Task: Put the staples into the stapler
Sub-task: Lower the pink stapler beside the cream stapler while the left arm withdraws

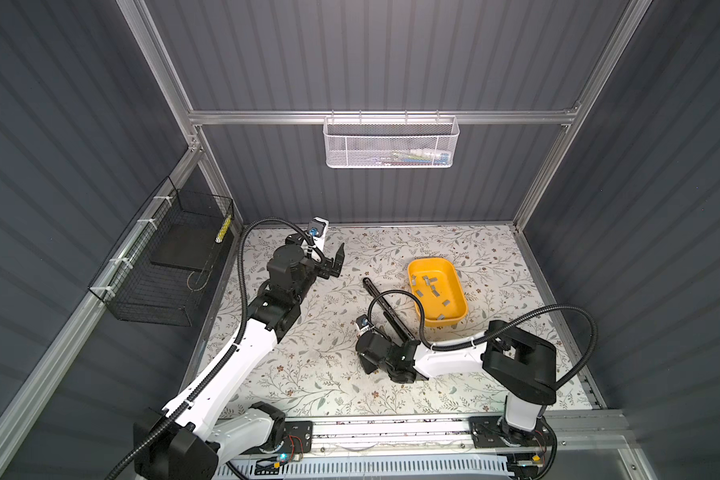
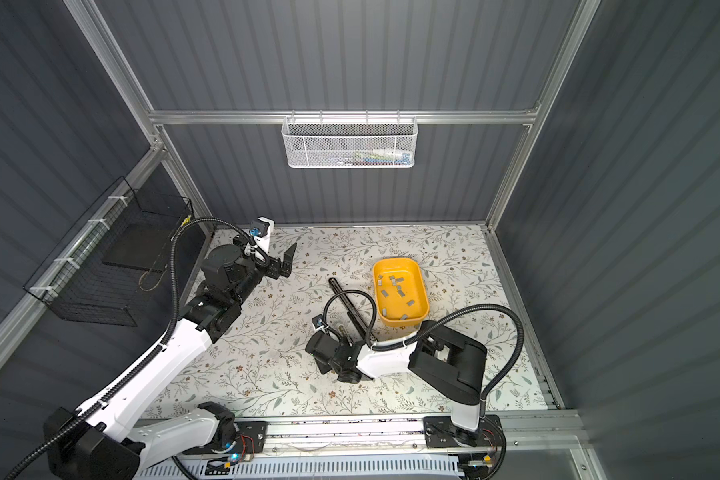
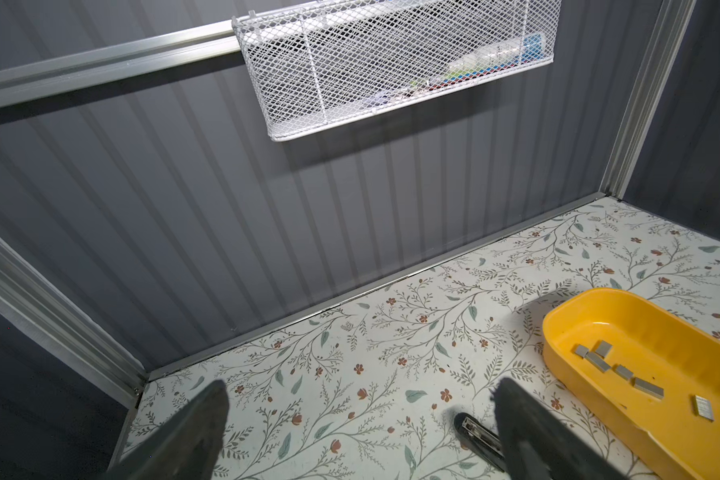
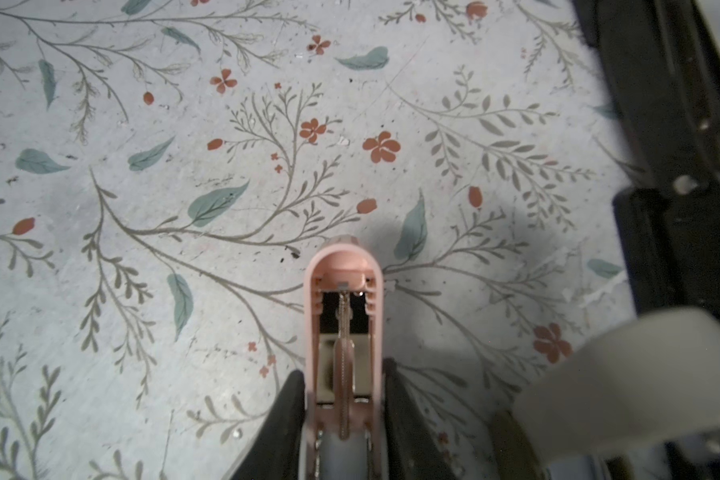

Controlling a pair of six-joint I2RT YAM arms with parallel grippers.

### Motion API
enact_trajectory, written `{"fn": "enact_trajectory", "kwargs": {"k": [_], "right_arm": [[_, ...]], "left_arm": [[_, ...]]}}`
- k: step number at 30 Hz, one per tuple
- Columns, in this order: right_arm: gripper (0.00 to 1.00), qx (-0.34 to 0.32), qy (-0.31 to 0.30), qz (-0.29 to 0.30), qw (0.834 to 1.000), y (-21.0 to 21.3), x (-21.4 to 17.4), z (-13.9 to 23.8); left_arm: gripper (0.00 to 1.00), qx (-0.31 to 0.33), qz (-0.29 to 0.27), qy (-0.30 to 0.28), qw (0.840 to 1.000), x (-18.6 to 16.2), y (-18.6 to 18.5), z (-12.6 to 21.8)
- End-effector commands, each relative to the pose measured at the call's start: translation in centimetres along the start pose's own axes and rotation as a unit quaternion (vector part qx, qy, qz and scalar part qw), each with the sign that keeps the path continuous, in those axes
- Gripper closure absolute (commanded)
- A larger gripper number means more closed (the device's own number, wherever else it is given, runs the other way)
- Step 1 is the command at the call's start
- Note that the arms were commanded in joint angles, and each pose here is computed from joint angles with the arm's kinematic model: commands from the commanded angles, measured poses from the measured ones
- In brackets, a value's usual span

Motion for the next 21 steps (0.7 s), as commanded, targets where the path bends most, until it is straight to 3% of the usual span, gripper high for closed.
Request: {"fn": "enact_trajectory", "kwargs": {"k": [1,5,7,10,16,18,21], "right_arm": [[0.76,-0.006,-0.034,-0.019,0.999,0.5,0.6,-0.2],[0.52,0.003,-0.054,-0.02,0.998,0.8,0.6,0.6],[0.45,0.011,-0.063,-0.016,0.998,1.2,0.9,1.4],[0.38,0.01,-0.08,-0.012,0.997,1.5,1.4,2.5],[0.35,0.018,-0.099,-0.028,0.995,1.1,3.0,5.5],[0.26,0.015,-0.111,-0.038,0.993,0.7,3.7,7.1],[0.13,0.064,-0.12,-0.051,0.989,-0.1,5.1,10.3]], "left_arm": [[0.0,-0.002,0.012,-0.016,1.0,1.3,0.4,0.2],[0.0,-0.032,0.011,-0.008,0.999,1.3,0.0,-0.2],[0.0,-0.045,0.009,-0.009,0.999,1.5,-0.2,-0.5],[0.0,-0.051,0.006,0.002,0.999,1.4,-0.3,-1.0],[0.0,-0.04,0.01,0.006,0.999,1.4,-0.1,-0.8],[0.0,-0.014,0.035,0.01,0.999,1.5,0.4,-0.4],[0.0,0.077,0.169,0.014,0.982,2.6,2.5,0.8]]}}
Point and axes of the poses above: each gripper's point midway between its finger pads, its own z axis back along the fingers, its own y axis along the line the jaws close on, x = y × z, the point moved 10 cm from there along z, back along the fingers, and after that the axes turned 14 degrees about -z, right-handed, at the moved point
